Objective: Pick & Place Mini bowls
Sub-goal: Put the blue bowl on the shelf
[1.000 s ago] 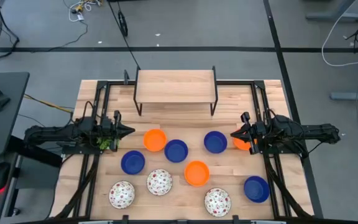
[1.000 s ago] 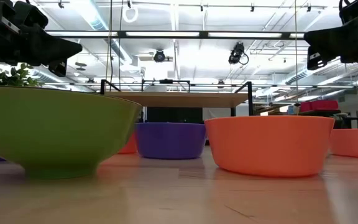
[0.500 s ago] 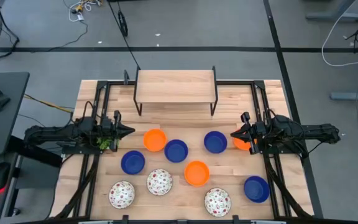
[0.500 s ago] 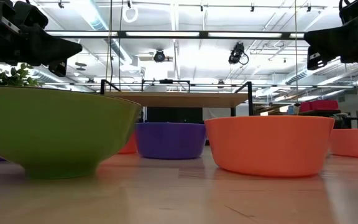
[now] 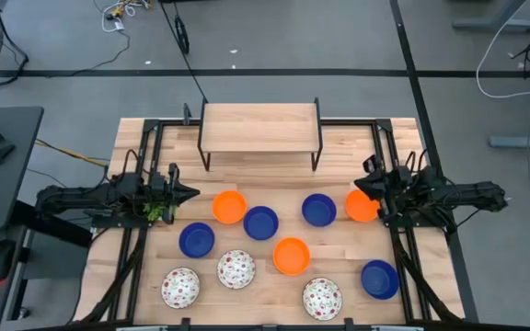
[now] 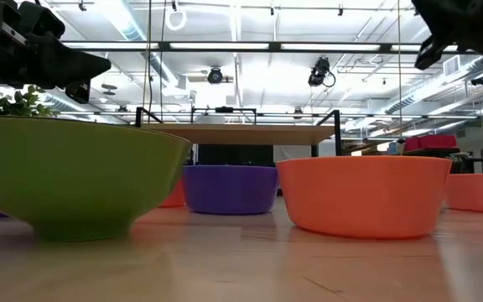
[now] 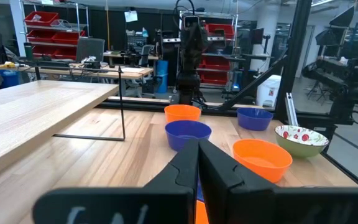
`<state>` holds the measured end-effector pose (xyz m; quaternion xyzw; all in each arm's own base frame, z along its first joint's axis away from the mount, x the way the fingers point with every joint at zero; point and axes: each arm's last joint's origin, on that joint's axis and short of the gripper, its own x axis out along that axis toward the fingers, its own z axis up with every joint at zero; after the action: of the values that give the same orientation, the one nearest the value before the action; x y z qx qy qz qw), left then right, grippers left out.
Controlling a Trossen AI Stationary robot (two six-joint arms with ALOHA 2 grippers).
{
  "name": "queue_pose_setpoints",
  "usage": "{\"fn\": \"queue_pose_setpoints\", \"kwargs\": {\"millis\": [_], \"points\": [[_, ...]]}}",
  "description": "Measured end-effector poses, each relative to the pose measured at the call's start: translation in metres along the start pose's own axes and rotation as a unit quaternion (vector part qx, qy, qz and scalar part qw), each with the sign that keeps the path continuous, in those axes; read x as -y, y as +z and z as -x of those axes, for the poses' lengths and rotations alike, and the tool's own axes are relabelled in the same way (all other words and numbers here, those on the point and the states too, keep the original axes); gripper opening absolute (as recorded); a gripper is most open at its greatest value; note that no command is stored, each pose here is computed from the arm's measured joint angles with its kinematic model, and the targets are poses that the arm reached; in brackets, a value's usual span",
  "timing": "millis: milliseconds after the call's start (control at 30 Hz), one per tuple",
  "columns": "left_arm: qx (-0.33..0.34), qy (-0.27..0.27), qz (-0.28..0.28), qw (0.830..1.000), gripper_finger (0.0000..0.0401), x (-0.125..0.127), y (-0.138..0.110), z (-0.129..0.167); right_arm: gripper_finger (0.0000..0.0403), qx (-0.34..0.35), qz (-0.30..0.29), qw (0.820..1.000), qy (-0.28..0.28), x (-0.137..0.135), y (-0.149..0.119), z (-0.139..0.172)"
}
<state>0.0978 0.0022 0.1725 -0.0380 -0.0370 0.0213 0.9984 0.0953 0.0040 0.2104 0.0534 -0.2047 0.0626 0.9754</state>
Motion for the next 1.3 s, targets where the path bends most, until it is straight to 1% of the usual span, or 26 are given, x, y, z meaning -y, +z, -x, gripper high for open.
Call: {"fn": "queue_pose_setpoints", "kwargs": {"millis": [67,167,267,333,367,433,533,633,700,767,867,900,967,1067,1167,1300], "points": [[0.0,0.0,0.0,1.0,0.0016,0.0,0.0,0.0,0.002,-0.02,0.01,1.0,0.001,0.0,0.0,-0.006],[0.0,0.0,0.0,1.0,0.0016,0.0,0.0,0.0,0.002,-0.052,0.01,0.999,-0.003,0.001,0.007,-0.023],[0.0,0.0,0.0,1.0,0.0016,0.0,0.0,0.0,0.002,-0.131,-0.006,0.991,-0.013,0.003,0.007,-0.046],[0.0,0.0,0.0,1.0,0.0016,0.0,0.0,0.0,0.002,-0.199,-0.016,0.98,-0.025,0.005,0.008,-0.063],[0.0,0.0,0.0,1.0,0.0016,0.0,0.0,0.0,0.0021,-0.242,-0.019,0.969,-0.034,0.006,0.006,-0.071],[0.0,0.0,0.0,1.0,0.0016,0.0,0.0,0.0,0.0026,-0.328,-0.023,0.943,-0.052,0.008,0.001,-0.086],[0.0,0.0,0.0,1.0,0.0016,0.0,0.0,0.0,0.0048,-0.448,-0.026,0.892,-0.061,0.01,-0.006,-0.106],[0.0,0.0,0.0,1.0,0.0016,0.0,0.0,0.0,0.0084,-0.539,-0.02,0.841,-0.043,0.008,-0.015,-0.122],[0.0,0.0,0.0,1.0,0.0016,0.0,0.0,0.0,0.0114,-0.594,-0.018,0.804,-0.021,0.004,-0.021,-0.129],[0.0,0.0,0.0,1.0,0.0016,0.0,0.0,0.0,0.0147,-0.635,-0.011,0.773,0.001,-0.003,-0.026,-0.135],[0.0,0.0,0.0,1.0,0.0016,0.0,0.0,0.0,0.0191,-0.683,0.002,0.729,0.034,-0.017,-0.036,-0.137],[0.0,0.0,0.0,1.0,0.0016,0.0,0.0,0.0,0.0202,-0.695,0.006,0.718,0.044,-0.022,-0.04,-0.137],[0.0,0.0,0.0,1.0,0.0016,0.0,0.0,0.0,0.0218,-0.706,0.021,0.705,0.054,-0.031,-0.048,-0.136],[0.0,0.0,0.0,1.0,0.0016,0.0,0.0,0.0,0.0226,-0.719,0.06,0.691,0.046,-0.041,-0.058,-0.135],[0.0,0.0,0.0,1.0,0.0016,0.0,0.0,0.0,0.0221,-0.728,0.09,0.678,0.04,-0.046,-0.067,-0.135],[0.0,0.0,0.0,1.0,0.0016,0.0,0.0,0.0,0.0202,-0.747,0.107,0.656,0.031,-0.046,-0.083,-0.135]]}}
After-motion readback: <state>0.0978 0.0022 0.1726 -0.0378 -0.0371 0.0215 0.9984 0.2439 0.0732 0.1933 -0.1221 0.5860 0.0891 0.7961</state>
